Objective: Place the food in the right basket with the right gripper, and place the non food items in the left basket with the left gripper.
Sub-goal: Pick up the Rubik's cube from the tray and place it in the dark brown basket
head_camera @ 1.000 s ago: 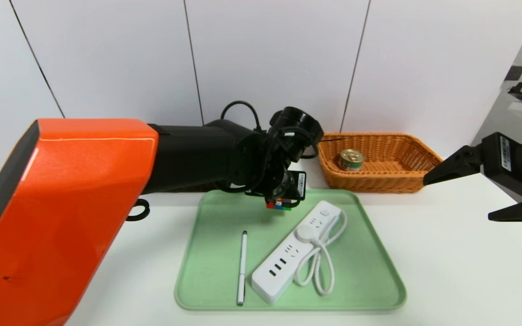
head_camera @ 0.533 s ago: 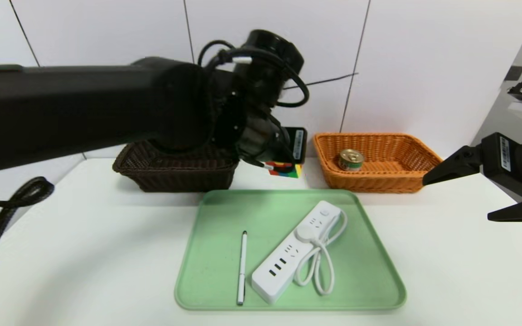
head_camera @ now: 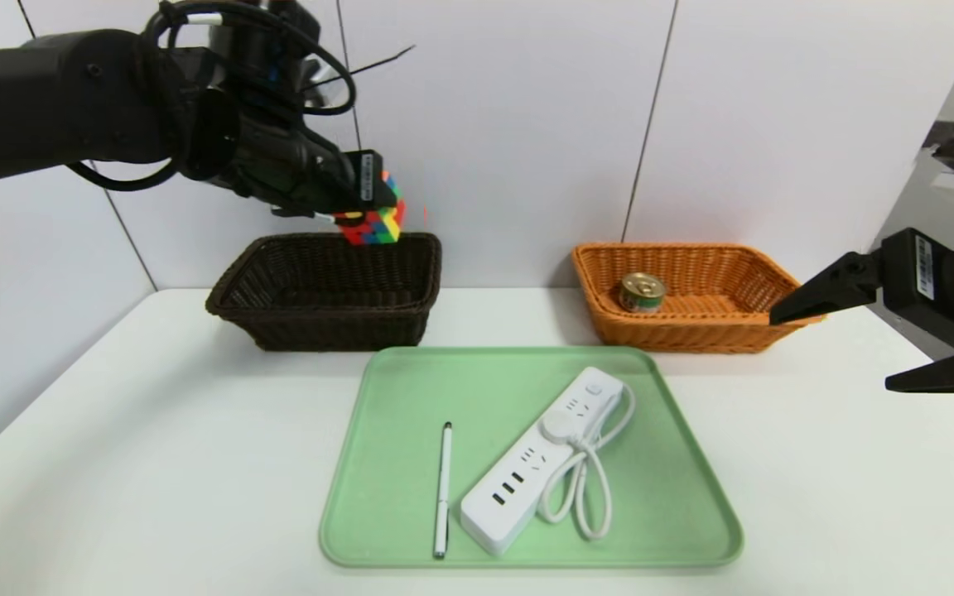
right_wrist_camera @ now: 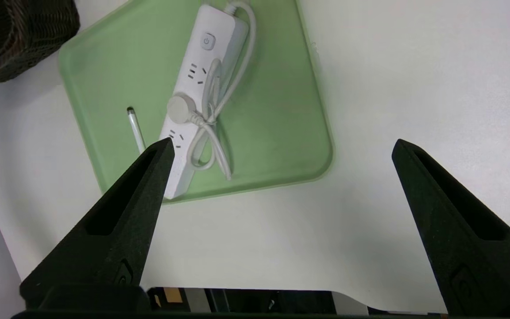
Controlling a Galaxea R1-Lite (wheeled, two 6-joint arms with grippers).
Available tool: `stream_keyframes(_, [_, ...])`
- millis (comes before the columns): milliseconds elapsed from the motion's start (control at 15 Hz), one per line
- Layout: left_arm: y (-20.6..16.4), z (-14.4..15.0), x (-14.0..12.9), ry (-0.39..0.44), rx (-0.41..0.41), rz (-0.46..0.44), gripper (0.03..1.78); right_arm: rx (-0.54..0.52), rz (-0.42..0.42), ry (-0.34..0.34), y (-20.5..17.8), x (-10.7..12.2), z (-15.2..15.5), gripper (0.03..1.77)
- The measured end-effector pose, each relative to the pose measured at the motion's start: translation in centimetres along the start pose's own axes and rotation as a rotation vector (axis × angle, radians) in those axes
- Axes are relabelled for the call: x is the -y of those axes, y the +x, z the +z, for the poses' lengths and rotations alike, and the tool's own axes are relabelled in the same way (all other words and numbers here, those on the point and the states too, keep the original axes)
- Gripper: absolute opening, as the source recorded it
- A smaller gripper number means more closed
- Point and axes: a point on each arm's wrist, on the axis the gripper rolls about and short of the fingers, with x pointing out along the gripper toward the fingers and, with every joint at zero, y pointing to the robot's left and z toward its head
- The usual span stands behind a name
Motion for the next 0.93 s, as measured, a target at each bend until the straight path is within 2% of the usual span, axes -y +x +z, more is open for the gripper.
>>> stream_keyframes(200, [1.0, 0.4, -4.1, 0.005, -0.006, 0.075, 0.93, 0.002, 0.005, -0.003, 0.0, -0.1, 0.0, 1.7])
stream_keyframes(400, [2.8, -0.1, -7.1, 0.004, -0.045, 0.143, 0.93, -0.004, 0.005, -0.006, 0.1, -0.1, -0.1, 1.7])
stream_keyframes(933, [8.6, -3.3, -12.8, 0.013, -0.175, 0.247, 0.92, -0.026, -0.014, -0.006, 0.5, 0.3, -0.6, 1.7])
